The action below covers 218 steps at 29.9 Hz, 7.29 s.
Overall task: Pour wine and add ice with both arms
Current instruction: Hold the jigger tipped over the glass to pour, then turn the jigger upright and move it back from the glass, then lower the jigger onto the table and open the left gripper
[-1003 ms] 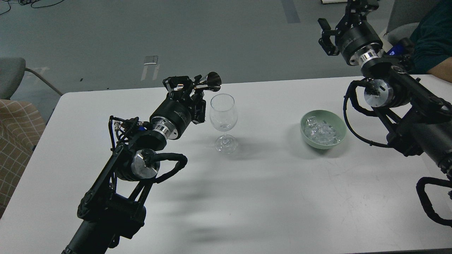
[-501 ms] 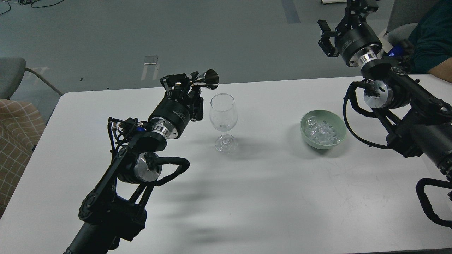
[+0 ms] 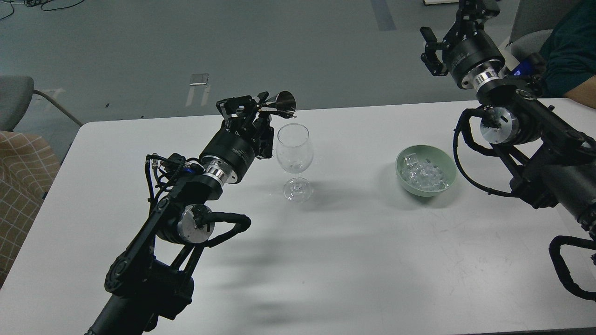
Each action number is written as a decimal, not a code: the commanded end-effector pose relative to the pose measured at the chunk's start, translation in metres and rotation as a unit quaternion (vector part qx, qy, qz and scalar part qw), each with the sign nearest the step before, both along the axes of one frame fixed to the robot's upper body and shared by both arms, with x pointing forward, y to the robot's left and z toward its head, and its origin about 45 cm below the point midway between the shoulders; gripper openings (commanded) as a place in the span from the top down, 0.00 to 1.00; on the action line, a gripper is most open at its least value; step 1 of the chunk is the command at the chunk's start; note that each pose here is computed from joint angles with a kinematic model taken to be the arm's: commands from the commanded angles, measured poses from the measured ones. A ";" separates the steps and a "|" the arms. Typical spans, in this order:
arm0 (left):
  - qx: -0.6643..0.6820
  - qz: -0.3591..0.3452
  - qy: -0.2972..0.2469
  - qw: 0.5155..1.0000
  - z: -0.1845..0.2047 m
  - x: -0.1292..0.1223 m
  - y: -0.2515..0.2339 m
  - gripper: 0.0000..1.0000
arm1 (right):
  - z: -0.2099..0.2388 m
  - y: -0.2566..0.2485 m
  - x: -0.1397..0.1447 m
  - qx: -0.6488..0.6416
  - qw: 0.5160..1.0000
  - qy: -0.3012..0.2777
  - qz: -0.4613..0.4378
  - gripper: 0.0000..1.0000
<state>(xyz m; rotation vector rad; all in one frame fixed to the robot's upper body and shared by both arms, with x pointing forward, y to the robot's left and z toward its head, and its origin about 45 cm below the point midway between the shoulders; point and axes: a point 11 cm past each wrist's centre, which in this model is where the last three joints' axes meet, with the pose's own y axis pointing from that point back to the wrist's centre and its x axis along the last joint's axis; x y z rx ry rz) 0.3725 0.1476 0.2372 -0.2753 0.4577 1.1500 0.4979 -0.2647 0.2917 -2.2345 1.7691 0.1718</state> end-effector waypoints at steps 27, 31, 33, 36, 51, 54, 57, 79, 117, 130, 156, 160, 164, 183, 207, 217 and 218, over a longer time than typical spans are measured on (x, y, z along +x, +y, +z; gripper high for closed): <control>0.064 0.017 -0.040 0.997 -0.009 0.002 0.002 0.97 | -0.002 0.000 -0.001 0.000 1.000 0.002 0.000 0.00; 0.073 0.014 -0.054 0.996 -0.008 0.000 -0.002 0.97 | -0.002 0.000 -0.001 0.000 1.000 0.002 0.000 0.00; 0.079 0.014 -0.057 0.995 -0.008 0.000 -0.003 0.97 | -0.002 0.000 -0.001 0.000 1.000 0.002 0.000 0.00; 0.084 0.015 -0.059 0.995 -0.009 0.000 -0.002 0.97 | -0.002 0.000 -0.001 0.000 1.000 0.002 0.000 0.00; 0.123 0.032 -0.087 0.988 -0.014 0.002 0.003 0.97 | -0.001 0.000 -0.001 0.001 1.000 -0.001 -0.001 0.00; 0.124 0.033 -0.092 0.987 -0.012 0.003 0.003 0.97 | -0.001 0.000 -0.001 0.001 1.000 -0.001 -0.001 0.00; 0.139 0.033 -0.101 0.985 -0.012 0.003 0.003 0.97 | -0.001 0.000 -0.001 0.001 1.000 -0.001 -0.001 0.00; 0.219 0.052 -0.170 0.959 -0.010 0.000 0.002 0.97 | -0.005 0.000 -0.002 0.002 1.000 0.003 -0.001 0.00; -0.251 0.169 0.167 0.938 -0.020 0.003 0.109 0.94 | -0.005 -0.007 -0.005 -0.003 1.000 0.003 -0.008 0.00; -0.320 0.209 0.167 0.909 -0.059 -0.035 0.163 0.87 | -0.007 -0.004 -0.005 -0.002 1.000 0.004 -0.007 0.00; -0.317 0.227 0.197 0.899 -0.103 -0.046 0.172 0.71 | -0.010 -0.007 -0.006 -0.003 1.000 0.008 -0.010 0.00; -0.317 0.228 0.197 0.899 -0.104 -0.046 0.173 0.69 | -0.010 -0.007 -0.006 -0.004 1.000 0.008 -0.009 0.00; -0.317 0.229 0.199 0.899 -0.105 -0.046 0.173 0.68 | -0.013 -0.007 -0.007 -0.002 1.000 0.011 -0.009 0.00; -0.313 0.232 0.204 0.898 -0.109 -0.048 0.174 0.67 | -0.014 -0.006 -0.008 -0.002 1.000 0.012 -0.009 0.00; -0.308 0.236 0.211 0.897 -0.116 -0.049 0.175 0.55 | -0.014 -0.007 -0.007 -0.003 1.000 0.012 -0.012 0.00; -0.308 0.238 0.209 0.897 -0.116 -0.049 0.175 0.26 | -0.015 -0.008 -0.008 -0.004 1.000 0.013 -0.015 0.00; -0.308 0.238 0.209 0.897 -0.116 -0.049 0.175 0.23 | -0.015 -0.008 -0.008 -0.003 1.000 0.014 -0.015 0.00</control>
